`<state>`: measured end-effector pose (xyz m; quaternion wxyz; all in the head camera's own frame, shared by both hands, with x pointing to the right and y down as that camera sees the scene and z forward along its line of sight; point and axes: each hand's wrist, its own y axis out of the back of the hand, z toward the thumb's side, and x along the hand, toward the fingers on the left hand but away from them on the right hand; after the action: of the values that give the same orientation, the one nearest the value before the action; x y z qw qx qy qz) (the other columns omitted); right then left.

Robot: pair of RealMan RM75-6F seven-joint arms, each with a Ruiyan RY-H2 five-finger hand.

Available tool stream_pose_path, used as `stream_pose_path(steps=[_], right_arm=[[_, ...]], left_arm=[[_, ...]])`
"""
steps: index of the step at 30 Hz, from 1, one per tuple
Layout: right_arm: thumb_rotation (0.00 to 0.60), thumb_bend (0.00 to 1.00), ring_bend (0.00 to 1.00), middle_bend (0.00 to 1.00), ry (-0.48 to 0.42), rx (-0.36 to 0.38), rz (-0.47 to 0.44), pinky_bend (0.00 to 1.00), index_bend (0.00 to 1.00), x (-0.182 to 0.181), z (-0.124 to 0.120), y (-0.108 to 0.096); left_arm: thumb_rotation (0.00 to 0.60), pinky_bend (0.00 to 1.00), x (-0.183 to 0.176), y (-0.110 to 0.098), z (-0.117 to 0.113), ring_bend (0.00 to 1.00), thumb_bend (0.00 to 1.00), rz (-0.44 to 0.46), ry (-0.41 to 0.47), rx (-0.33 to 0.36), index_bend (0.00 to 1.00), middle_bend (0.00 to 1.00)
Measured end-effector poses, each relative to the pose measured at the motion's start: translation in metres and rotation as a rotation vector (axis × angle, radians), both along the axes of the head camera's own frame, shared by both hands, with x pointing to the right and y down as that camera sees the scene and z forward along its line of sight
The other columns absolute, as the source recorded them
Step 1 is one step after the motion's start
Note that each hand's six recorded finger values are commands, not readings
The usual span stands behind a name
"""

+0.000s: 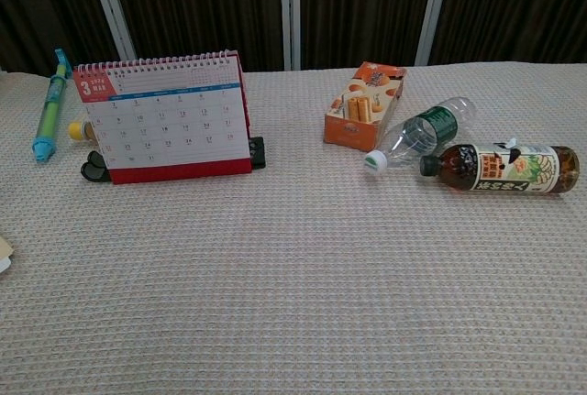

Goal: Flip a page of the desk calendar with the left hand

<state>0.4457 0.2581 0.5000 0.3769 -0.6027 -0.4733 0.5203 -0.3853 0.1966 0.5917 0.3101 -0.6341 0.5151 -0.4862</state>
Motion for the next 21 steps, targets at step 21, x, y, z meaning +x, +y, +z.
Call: stream_pose_path(steps=[21], right_arm=[[0.600, 0.07, 0.00, 0.00, -0.025, -0.002, 0.017, 0.00, 0.00, 0.006, -0.002, -0.004]], left_arm=[[0.600, 0.56, 0.042, -0.021, 0.083, 0.67, 0.77, -0.188, 0.319, -0.482, 0.00, 0.63]])
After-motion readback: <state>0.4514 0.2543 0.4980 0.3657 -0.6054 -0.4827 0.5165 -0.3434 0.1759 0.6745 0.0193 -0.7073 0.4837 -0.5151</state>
